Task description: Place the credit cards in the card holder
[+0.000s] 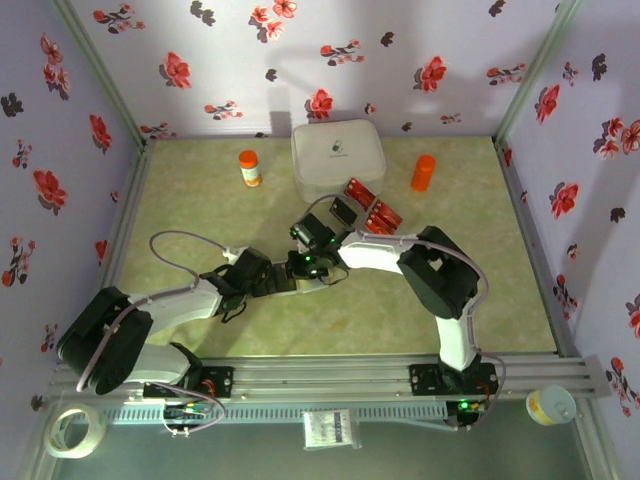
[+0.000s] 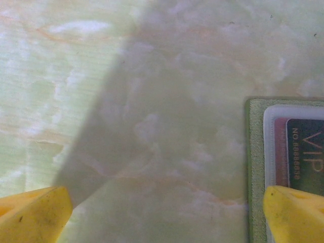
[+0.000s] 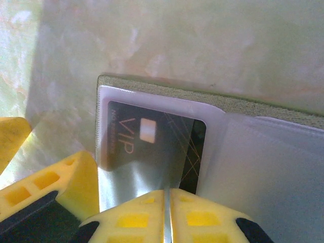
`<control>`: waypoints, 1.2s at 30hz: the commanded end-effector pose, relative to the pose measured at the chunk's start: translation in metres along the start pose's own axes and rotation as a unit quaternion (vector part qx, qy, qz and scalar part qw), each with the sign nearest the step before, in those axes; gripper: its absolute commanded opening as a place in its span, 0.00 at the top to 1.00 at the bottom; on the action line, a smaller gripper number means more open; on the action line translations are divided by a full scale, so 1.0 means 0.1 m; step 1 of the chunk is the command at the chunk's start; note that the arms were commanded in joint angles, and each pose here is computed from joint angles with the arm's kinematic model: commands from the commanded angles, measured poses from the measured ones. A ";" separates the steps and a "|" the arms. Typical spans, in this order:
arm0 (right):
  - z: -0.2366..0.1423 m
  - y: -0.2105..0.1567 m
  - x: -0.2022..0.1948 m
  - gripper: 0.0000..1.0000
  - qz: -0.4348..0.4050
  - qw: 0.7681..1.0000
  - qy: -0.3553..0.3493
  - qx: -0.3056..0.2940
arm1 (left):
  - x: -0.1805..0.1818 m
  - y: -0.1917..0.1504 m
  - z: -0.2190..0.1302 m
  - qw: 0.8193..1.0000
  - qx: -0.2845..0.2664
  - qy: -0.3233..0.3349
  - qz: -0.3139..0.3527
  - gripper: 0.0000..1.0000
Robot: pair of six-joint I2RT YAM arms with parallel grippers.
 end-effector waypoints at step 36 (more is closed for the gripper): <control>0.12 -0.05 -0.06 1.00 -0.010 0.999 -0.037 0.023 | 0.25 -0.19 0.13 0.997 0.045 0.055 0.007 0.01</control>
Point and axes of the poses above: each hand's point on the last joint's axis, 136 mm out from that joint toward the fingers, its own z axis out along the fingers, its own x axis along the line the jaws close on, y = z × x, the point moved 8 cm from there along -z, back along the fingers, and after that the axes turned 12 degrees about -z, right-handed, at the moved point
